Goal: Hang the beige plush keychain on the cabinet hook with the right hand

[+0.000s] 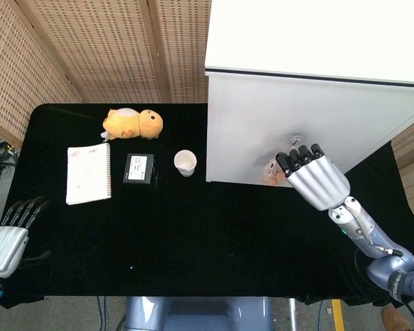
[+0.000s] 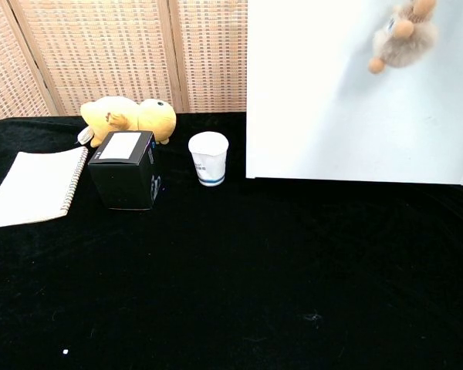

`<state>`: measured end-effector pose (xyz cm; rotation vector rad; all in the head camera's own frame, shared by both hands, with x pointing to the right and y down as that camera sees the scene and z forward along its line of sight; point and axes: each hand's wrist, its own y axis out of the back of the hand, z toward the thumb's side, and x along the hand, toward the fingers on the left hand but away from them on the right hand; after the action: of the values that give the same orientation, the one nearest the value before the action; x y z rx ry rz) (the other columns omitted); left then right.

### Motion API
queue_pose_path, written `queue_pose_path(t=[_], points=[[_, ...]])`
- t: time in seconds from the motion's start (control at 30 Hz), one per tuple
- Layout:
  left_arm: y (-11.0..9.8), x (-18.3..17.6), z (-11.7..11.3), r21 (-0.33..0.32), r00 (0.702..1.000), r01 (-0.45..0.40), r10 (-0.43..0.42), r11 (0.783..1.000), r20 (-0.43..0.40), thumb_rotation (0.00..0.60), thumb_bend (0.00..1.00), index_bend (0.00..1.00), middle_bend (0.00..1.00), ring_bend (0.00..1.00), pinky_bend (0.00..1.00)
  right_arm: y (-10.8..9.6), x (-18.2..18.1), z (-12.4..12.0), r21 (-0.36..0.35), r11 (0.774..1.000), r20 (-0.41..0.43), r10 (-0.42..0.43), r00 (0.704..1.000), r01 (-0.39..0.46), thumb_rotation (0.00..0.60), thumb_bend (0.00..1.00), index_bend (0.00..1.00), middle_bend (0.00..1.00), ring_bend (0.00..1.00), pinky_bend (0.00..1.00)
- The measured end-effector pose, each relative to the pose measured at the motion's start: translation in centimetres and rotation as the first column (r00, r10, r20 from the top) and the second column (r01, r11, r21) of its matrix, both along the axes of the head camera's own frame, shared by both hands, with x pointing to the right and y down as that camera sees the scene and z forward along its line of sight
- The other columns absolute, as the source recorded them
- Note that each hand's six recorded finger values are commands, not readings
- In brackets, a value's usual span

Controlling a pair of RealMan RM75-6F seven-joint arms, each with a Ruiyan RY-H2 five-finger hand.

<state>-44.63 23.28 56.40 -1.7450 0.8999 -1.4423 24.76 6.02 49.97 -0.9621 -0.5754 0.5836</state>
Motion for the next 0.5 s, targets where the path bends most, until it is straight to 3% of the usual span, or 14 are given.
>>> queue_pose_path(t=[0.27,0.5], points=[[0.0,-0.1,0.1,-0.003,1.0,0.001,-0.001,1.0,0.001,0.6,0.0,0.0,0.0,0.0,0.0,-0.2,0.2,1.7,0.0,1.0,-0.083,-0.015,0.996,0.015,0.6,0.66,0.7,0.91,0.84,1.0],[0.0,0.0,0.2,-0.006,1.0,0.0,0.0,1.0,0.003,0.6,0.0,0.0,0.0,0.0,0.0,-0.8,0.8,2.5,-0.006,1.0,-0.089,0.017,0.996,-0.018,0.6,0.66,0.7,0.91,0.84,1.0]])
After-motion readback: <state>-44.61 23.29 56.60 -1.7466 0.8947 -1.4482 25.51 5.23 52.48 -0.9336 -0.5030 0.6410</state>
